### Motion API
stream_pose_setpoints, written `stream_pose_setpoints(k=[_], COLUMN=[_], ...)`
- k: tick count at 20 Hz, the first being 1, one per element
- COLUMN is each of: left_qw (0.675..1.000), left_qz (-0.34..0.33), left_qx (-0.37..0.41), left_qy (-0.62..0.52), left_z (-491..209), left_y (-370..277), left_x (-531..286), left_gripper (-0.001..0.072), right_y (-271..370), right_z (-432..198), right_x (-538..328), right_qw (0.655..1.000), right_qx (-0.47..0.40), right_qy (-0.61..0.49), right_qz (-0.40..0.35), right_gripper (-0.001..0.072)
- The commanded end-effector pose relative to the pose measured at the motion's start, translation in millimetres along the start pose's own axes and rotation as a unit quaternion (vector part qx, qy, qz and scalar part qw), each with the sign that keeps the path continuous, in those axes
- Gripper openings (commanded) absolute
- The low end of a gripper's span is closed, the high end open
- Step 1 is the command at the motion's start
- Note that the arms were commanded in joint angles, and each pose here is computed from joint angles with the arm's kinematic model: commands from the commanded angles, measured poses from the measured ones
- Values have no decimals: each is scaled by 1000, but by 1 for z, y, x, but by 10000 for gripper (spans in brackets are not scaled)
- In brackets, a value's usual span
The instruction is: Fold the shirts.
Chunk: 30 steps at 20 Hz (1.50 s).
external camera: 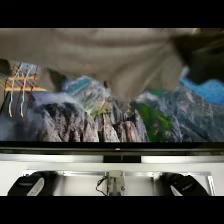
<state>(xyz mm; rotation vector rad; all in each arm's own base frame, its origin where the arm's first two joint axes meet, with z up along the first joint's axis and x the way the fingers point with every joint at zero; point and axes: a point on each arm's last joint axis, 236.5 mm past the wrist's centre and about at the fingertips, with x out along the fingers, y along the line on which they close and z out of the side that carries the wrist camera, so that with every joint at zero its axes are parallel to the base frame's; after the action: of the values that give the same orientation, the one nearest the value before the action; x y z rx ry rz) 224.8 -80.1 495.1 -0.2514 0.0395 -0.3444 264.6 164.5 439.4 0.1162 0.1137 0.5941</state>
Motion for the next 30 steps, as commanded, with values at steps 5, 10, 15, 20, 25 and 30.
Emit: stream_pose_setpoints(k=[5, 10, 15, 20, 25, 30], left_qw=[997, 987, 912, 868, 841, 859], left_qz=[-29, 54, 98, 121, 125, 40], left_qx=[20, -4, -100, -233, -233, -116], left_qy=[-72, 149, 385, 420, 472, 498], left_z=[44, -73, -279, -427, -476, -458], left_y=[-42, 29, 102, 143, 158, 146], left_x=[-68, -4, 58, 112, 121, 120], left_gripper=[28, 28, 29, 29, 29, 29], right_y=[10, -81, -137, -161, -147, -131], right_z=[33, -64, -231, -356, -427, -395], right_x=[-80, -40, 51, 174, 197, 130], right_qw=[999, 967, 895, 902, 860, 838], right_qx=[16, -31, -55, 88, 250, 188], right_qy=[-39, 178, 386, 361, 401, 493], right_qz=[-14, -180, -216, -221, -189, -137], right_gripper=[59, 59, 58, 59, 186, 542])
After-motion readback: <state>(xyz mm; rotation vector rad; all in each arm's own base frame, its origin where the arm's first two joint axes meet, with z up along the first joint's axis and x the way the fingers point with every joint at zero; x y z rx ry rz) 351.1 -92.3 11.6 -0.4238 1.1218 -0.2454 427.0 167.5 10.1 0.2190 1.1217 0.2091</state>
